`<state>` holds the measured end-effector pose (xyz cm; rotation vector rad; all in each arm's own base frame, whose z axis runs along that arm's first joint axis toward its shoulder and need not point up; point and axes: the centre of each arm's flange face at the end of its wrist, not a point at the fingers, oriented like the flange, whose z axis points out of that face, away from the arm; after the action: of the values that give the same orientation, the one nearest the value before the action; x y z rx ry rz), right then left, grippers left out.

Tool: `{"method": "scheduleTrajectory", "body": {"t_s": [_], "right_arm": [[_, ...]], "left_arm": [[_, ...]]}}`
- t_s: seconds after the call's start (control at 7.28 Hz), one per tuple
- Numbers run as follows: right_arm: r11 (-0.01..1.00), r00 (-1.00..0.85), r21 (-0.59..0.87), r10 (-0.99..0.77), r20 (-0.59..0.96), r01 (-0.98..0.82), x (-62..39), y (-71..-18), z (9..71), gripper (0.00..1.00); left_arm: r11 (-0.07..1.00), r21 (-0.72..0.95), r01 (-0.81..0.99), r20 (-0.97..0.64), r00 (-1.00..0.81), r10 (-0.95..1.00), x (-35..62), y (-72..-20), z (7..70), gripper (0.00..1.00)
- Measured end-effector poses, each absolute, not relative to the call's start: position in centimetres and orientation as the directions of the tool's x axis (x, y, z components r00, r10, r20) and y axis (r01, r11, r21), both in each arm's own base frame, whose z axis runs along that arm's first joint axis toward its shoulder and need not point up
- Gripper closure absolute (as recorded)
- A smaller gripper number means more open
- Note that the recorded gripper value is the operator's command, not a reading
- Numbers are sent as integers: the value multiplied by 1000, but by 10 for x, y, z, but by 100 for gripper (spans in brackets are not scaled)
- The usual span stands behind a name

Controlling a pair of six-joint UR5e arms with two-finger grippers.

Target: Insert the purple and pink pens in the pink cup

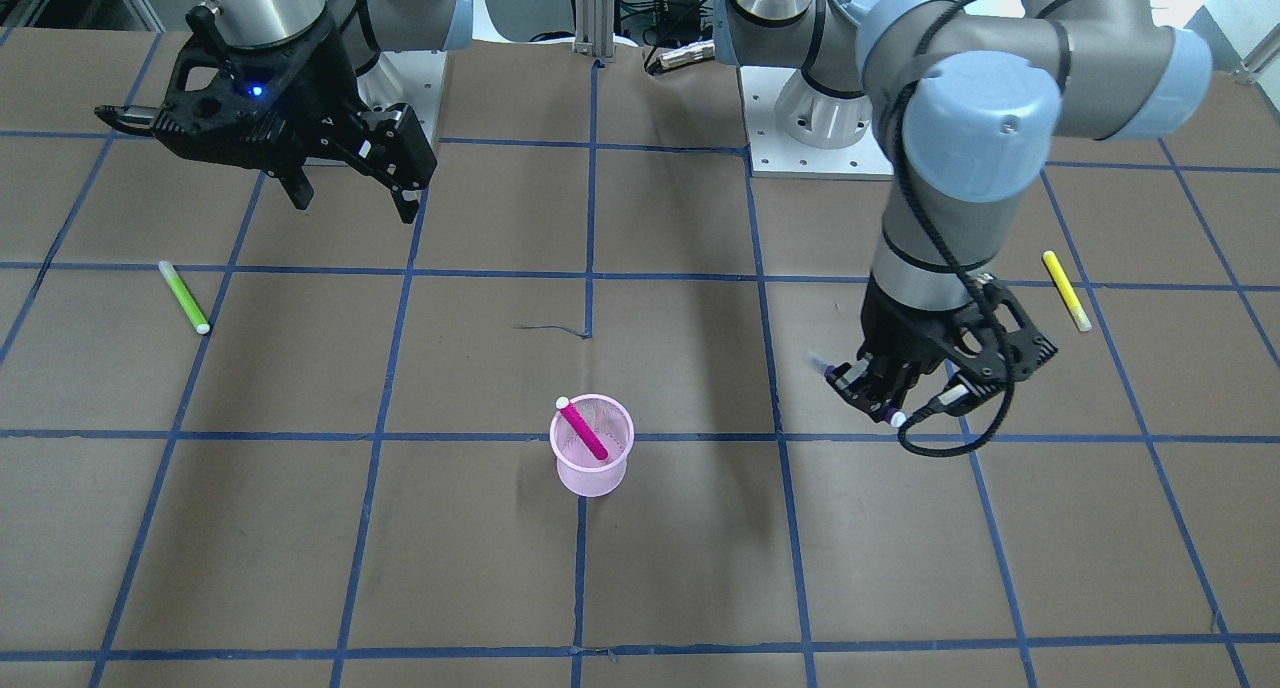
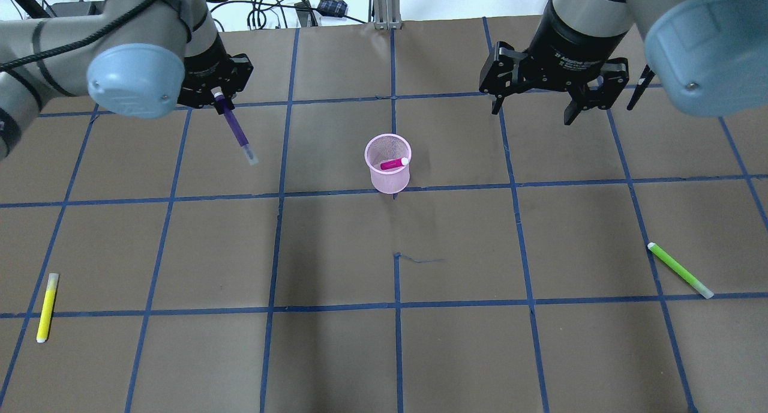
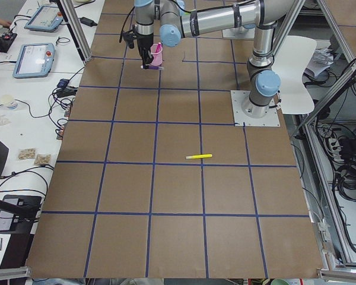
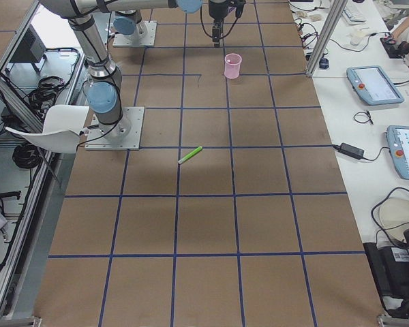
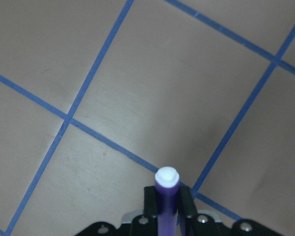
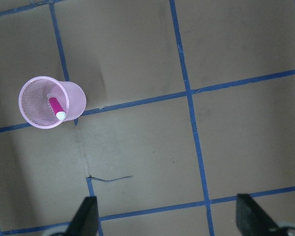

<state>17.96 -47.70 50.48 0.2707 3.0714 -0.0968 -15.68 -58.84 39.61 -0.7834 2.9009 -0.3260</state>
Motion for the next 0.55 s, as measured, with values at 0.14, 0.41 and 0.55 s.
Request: {"method": "scheduleTrajectory", "body": {"t_s": [0.14,0.41,0.55], "right_arm": [[984,-985,-58,162,-61,166,180,-477,504,0],[986,-986,-59,154,-59,157,179,-477,504,0],[986,-987,-58,152,-59,156,179,-477,504,0]], "left_arm": [[817,-276,-507,-21,-846,-532,-186,-587,394,100],[741,-307,-597,63,-790,-610,-226,-583,386,100],[702,-303,-644,94,-754,-651,-243,-581,379,100]]}}
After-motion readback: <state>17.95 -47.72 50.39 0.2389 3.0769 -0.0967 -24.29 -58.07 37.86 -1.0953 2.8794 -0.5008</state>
